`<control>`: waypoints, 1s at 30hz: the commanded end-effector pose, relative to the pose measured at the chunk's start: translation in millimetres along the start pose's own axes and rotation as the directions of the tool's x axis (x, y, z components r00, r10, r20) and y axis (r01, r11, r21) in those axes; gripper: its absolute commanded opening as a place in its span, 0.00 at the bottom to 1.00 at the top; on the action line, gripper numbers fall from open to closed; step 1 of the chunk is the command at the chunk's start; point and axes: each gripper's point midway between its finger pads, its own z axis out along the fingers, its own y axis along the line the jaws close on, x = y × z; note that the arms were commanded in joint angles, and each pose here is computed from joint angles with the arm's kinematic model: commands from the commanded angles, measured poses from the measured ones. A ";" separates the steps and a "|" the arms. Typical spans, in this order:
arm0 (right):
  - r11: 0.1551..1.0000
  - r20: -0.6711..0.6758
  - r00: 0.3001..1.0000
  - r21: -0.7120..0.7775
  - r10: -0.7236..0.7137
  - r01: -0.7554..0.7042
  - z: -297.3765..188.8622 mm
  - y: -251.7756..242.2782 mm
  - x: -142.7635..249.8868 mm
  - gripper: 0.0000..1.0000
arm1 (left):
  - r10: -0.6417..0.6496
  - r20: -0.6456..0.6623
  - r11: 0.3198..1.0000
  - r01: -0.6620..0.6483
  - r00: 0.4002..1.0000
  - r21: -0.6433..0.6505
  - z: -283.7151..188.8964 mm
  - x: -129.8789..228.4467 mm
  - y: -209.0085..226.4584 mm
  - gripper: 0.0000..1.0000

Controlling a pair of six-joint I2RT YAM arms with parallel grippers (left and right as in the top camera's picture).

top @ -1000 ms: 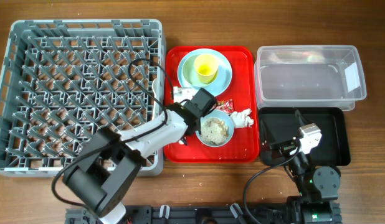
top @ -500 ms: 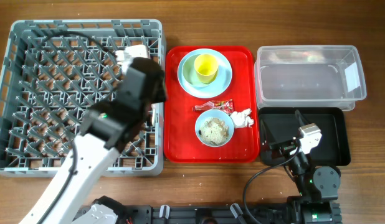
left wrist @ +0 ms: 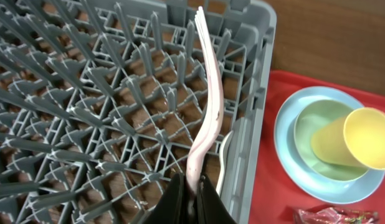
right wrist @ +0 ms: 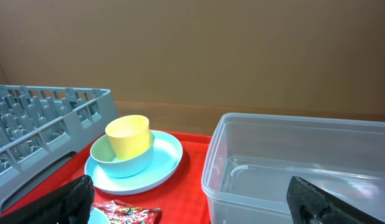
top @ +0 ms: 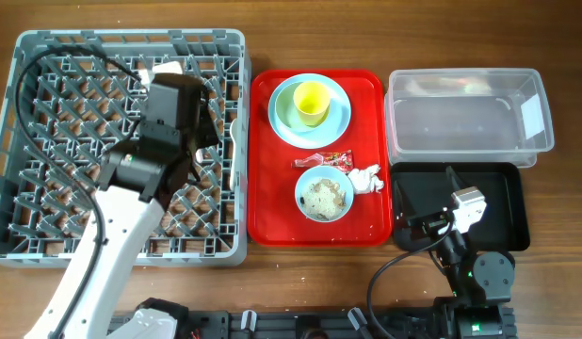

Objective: Sort waste into correct bins and load items into the dishwasher rack
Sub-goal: 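Grasp the white fork and carry it into the dish rack, then lower the fork upright into the rack beside the spoon and release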

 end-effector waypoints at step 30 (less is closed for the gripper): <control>1.000 -0.001 1.000 -0.008 -0.003 0.003 0.4 1.8 0.4 1.00 | 0.030 -0.139 0.996 -0.041 0.990 -0.077 84.6 23.1 -0.5 0.04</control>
